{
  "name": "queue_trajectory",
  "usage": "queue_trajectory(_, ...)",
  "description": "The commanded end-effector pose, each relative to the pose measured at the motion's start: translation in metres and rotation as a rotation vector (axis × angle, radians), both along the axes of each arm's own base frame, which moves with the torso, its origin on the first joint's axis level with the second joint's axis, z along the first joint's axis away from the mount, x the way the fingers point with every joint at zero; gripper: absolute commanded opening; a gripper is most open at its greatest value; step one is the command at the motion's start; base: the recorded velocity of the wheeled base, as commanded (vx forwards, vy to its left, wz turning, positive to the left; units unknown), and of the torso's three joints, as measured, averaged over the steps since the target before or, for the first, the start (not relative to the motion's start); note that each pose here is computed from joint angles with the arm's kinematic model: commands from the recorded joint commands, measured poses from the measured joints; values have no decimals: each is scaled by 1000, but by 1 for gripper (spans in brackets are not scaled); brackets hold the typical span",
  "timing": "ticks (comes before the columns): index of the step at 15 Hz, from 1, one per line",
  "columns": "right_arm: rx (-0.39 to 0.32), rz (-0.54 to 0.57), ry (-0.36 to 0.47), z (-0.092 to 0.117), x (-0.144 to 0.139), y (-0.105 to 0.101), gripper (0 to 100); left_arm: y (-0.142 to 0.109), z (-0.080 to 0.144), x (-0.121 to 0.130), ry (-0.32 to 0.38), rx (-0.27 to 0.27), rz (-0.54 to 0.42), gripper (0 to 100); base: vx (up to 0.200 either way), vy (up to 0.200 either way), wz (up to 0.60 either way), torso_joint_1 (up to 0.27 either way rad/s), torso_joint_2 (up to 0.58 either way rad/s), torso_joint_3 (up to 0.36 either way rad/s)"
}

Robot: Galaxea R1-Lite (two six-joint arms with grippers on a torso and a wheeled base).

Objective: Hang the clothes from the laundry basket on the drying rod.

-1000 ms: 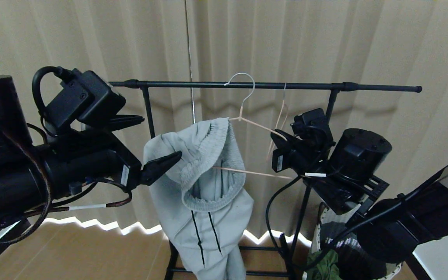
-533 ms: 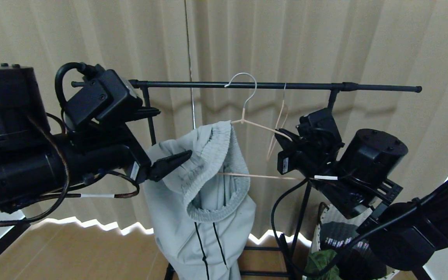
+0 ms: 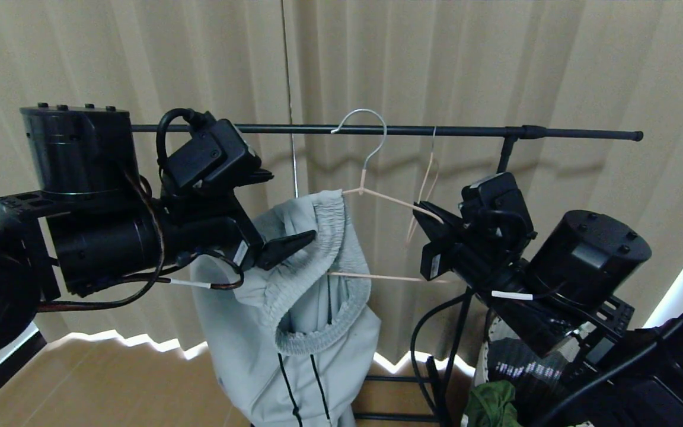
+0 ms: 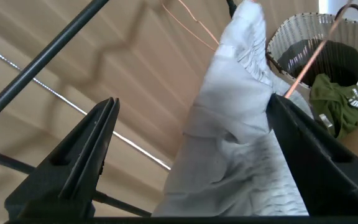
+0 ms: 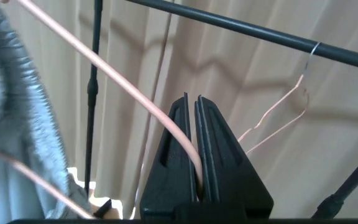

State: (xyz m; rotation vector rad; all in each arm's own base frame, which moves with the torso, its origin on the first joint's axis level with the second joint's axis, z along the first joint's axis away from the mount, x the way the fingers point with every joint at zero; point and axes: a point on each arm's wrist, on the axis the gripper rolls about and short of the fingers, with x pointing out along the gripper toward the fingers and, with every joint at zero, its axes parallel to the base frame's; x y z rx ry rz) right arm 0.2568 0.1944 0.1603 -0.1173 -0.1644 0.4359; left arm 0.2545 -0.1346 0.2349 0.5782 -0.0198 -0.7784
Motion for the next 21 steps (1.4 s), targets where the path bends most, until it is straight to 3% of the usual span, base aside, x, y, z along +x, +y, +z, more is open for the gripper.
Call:
queue_trajectory(1,2,29,-6,3,-8,1,0,-3,-5,5,13,9,-2,100,0,0,0,0,0,0)
queue_trajectory(11,-34,176,-48,5,-26,-3,0,-3,-8,2,-5,45,-17,100,0,0,0,0,0,0)
queue_trajectory(12,-36,184,-46,4,-27,-2,0,-3,-8,2,-5,45,-19,0,0,0,0,0,0,0)
queue_trajectory(21,-38,192,-51,6,-30,-4,0,-3,-15,-1,-8,42,-20,0,0,0,0,0,0,0)
